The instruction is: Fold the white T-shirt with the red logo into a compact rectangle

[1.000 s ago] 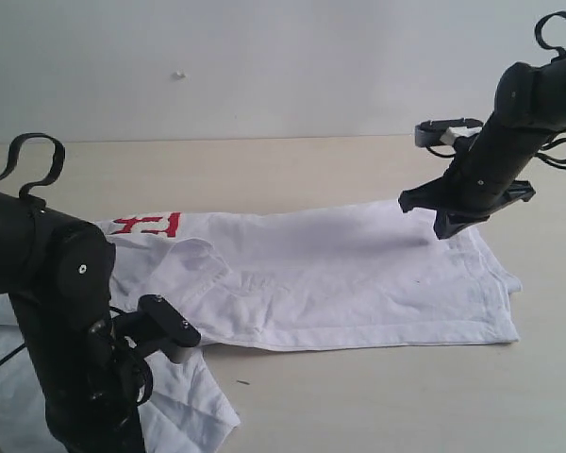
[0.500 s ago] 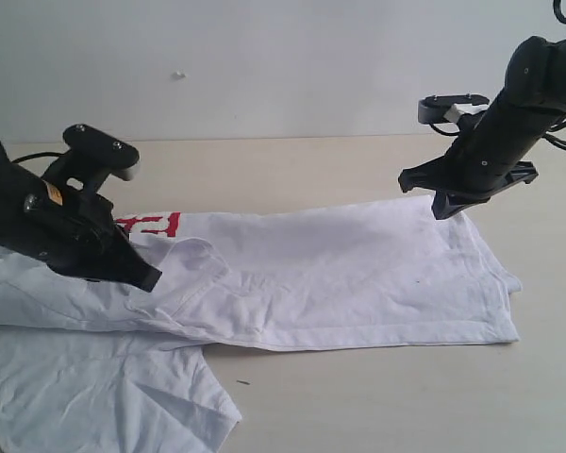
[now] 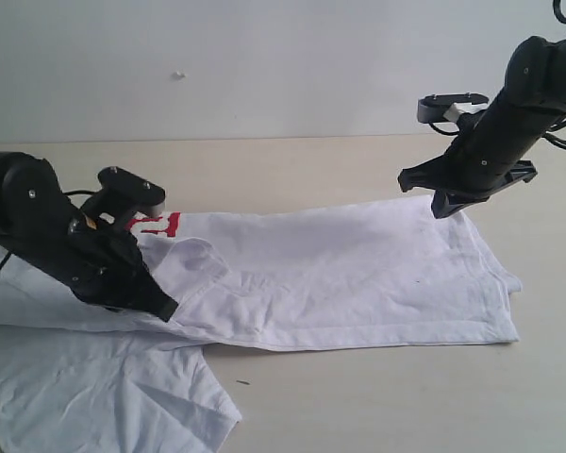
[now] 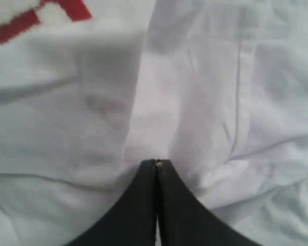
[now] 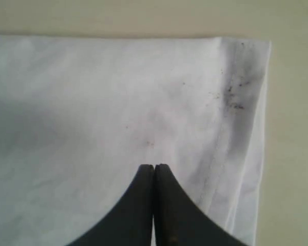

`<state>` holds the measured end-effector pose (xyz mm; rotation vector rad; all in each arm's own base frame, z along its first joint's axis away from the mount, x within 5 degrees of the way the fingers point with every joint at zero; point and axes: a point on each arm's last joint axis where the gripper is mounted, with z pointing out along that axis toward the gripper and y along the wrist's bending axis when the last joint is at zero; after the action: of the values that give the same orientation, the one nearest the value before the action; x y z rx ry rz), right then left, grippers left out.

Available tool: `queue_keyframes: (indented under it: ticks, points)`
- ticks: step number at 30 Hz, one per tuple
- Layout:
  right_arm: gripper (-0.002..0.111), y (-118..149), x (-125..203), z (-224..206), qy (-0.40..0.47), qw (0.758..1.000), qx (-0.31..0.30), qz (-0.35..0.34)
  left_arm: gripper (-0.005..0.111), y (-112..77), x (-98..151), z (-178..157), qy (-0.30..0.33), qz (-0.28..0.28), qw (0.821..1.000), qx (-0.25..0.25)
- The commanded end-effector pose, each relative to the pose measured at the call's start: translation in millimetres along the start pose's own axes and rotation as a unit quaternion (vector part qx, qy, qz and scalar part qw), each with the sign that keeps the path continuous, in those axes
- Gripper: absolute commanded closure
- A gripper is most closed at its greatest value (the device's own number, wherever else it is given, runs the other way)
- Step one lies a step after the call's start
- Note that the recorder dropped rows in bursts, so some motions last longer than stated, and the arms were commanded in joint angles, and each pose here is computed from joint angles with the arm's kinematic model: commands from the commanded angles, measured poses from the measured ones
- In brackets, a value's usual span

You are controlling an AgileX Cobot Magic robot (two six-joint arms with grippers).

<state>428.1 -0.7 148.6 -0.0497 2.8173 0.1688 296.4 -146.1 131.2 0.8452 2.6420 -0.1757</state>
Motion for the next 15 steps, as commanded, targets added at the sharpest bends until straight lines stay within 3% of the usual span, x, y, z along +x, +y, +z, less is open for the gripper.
queue_keyframes:
  ticks: [1,15]
  points:
    - [0.108,1,0,-3,-0.003,1.0,-0.001,-0.004,0.107,1.0,-1,15,-0.012,0.008,1.0,-0.007]
    - [0.108,0,0,-3,-0.003,1.0,0.0,-0.005,0.107,32.1,-46,-4,-0.12,0.01,0.991,-0.059]
